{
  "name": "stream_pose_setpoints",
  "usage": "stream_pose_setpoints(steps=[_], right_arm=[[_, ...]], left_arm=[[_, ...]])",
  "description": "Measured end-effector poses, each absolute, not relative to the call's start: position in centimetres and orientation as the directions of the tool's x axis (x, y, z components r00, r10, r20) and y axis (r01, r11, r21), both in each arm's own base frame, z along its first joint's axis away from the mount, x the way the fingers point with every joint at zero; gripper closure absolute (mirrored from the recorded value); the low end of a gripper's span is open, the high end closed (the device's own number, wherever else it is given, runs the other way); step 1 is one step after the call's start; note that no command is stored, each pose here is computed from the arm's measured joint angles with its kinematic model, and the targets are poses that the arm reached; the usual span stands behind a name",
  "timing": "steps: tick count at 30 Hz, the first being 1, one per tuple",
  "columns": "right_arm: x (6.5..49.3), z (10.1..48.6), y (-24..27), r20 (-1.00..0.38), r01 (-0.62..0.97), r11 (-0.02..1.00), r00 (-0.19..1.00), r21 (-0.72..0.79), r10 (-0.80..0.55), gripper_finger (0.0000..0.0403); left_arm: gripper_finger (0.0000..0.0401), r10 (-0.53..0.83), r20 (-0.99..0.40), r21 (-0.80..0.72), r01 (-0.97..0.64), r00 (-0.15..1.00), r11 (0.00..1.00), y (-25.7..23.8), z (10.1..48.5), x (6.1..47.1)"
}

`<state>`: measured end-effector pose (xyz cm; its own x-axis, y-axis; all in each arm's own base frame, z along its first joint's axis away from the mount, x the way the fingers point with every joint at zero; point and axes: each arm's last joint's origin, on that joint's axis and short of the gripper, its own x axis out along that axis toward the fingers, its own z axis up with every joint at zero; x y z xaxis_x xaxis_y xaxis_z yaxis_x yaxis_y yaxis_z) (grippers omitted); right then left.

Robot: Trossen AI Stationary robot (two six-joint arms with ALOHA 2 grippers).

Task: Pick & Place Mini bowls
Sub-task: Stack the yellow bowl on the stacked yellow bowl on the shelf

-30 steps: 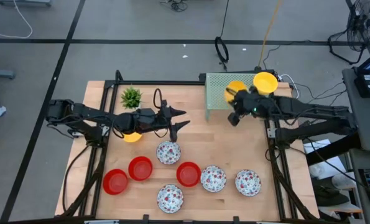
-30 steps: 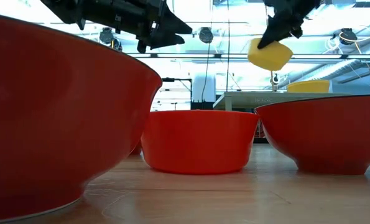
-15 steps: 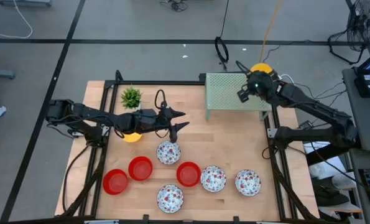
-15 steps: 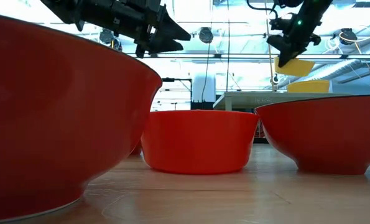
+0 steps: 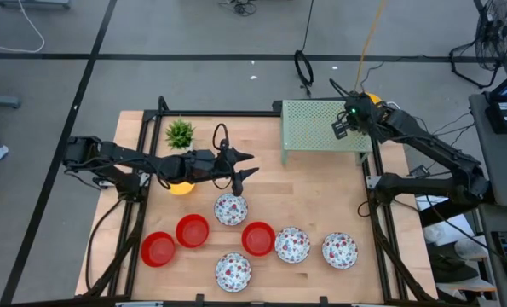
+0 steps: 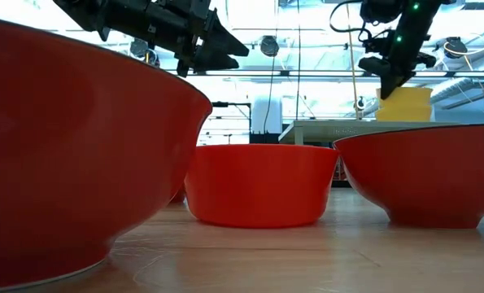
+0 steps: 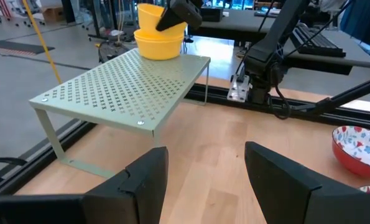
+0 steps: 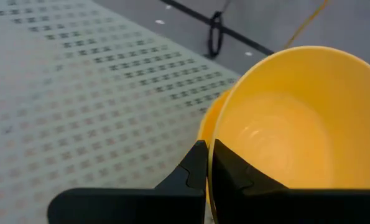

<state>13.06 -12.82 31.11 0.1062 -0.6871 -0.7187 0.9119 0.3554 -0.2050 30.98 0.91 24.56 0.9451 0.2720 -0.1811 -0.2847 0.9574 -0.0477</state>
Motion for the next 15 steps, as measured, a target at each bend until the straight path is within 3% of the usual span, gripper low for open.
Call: stream_pose_setpoints(steps=[8, 15], right_arm=[[13.08, 31.11, -12.82, -0.719, 0.92, 0.344, 0.111, -0.186, -0.686, 0.0397], [13.06, 31.11, -12.85, -0.72, 0.921, 0.342, 0.109, -0.186, -0.686, 0.0339]], left_arm=[[0.0185, 0.272, -0.201, -0.042, -0.286, 0.941, 0.957, 0.91, 24.37, 30.94], [0.0185, 0.272, -0.207, -0.04, -0.286, 0.94, 0.957, 0.91, 24.3, 30.93]])
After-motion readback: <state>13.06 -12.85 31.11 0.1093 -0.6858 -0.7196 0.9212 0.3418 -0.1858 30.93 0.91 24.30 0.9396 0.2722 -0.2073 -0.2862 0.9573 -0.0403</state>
